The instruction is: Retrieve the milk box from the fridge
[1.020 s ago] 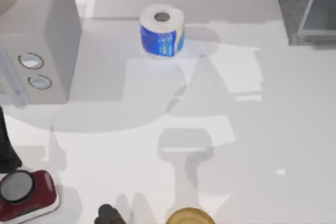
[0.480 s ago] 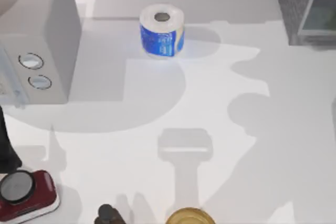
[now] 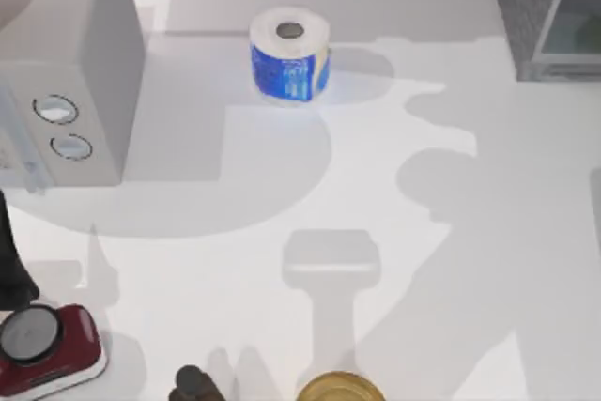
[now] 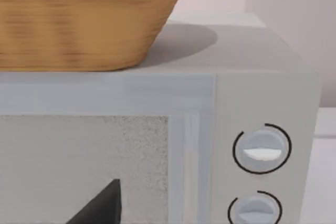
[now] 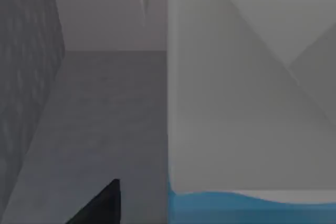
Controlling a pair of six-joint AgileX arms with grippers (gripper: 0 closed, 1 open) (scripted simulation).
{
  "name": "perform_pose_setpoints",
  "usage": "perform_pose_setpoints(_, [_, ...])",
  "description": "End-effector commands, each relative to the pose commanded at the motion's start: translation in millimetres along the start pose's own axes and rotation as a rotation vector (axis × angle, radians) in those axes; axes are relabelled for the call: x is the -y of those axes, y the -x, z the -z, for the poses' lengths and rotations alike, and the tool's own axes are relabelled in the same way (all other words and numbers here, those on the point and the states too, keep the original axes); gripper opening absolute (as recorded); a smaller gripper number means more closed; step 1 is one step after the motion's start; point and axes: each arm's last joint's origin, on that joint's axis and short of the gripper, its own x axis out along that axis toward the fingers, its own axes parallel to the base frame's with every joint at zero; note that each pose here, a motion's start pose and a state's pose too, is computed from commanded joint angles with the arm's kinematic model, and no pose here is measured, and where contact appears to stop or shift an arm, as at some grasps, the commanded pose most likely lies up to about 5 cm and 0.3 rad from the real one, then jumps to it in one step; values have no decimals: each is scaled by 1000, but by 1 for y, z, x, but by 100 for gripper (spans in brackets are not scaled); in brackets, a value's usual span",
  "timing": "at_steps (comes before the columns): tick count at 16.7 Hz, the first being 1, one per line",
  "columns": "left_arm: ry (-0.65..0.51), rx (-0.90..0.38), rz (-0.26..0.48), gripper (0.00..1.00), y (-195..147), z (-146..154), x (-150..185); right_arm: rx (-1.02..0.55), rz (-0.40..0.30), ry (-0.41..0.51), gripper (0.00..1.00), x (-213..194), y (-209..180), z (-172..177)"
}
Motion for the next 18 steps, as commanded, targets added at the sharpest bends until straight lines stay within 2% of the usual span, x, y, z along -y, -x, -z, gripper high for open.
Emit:
perform_pose_setpoints(6, [0,0,0,100,0,0,0,-4,0,-1,100,2,-40,7])
perform_pose_setpoints(11, [0,0,0,100,0,0,0,-4,1,-1,100,2,-43,8])
perform_pose_setpoints(18, [0,0,0,100,0,0,0,-4,1,-1,47,2,-43,8])
